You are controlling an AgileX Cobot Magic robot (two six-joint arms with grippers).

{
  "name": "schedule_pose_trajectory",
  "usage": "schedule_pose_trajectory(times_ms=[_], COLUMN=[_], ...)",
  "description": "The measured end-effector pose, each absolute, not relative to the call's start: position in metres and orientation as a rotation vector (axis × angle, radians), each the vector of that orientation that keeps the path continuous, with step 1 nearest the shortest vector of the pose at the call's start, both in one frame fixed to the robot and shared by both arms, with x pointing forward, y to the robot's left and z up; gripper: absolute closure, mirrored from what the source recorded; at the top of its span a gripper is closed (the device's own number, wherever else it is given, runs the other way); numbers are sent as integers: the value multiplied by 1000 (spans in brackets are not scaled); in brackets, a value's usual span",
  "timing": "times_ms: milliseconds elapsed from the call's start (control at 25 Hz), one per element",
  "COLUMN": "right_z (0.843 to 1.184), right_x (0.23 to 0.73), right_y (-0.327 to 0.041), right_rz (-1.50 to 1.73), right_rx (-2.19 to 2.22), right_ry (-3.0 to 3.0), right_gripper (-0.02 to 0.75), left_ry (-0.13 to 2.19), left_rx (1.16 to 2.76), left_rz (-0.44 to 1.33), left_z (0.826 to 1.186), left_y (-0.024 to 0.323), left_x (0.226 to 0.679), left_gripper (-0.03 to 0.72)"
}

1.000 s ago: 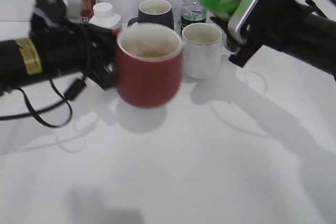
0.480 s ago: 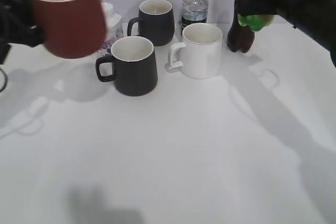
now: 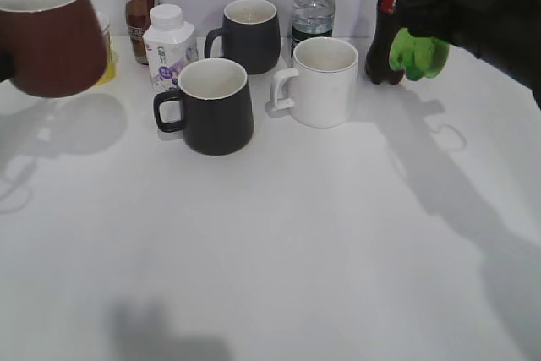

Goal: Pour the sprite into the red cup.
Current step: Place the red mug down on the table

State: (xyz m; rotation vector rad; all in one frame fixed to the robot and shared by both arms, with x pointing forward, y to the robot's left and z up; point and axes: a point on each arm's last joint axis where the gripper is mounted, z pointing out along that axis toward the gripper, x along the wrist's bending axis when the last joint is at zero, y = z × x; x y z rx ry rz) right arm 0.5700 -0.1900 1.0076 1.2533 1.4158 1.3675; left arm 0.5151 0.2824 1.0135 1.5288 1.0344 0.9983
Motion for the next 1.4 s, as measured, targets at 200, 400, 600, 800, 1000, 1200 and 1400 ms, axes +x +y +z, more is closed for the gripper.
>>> schedule_pose_trajectory(times_ms=[200, 400, 600, 800, 1000, 1200, 1400], right_z=[993, 985, 979, 971, 972, 971, 971], right_x=[562, 558, 561, 562, 563, 563, 563], right_y=[-196, -200, -200, -200, -200, -200, -200], right_rz=[1299, 1239, 1224, 1206, 1210, 1208, 1207], right_rx=[1298, 1314, 1304, 1314, 1306, 1307, 1306], right_ry=[1442, 1455, 1453, 1471, 1458, 1461, 1460], right_gripper=[311, 312, 312, 312, 312, 312, 312], left_ry=[1118, 1084, 1099, 1073, 1061, 1041, 1025], left_rx=[1522, 1482, 1499, 1520, 1515, 1523, 1536], left_rz=[971, 946, 950, 964, 969, 967, 953], left_z=[986, 957, 930, 915, 906, 899, 894], left_y=[293, 291, 292, 292, 293, 292, 290], left_x=[529, 543, 553, 562, 572, 583, 584], left_gripper=[630, 630, 630, 630, 630, 630, 630])
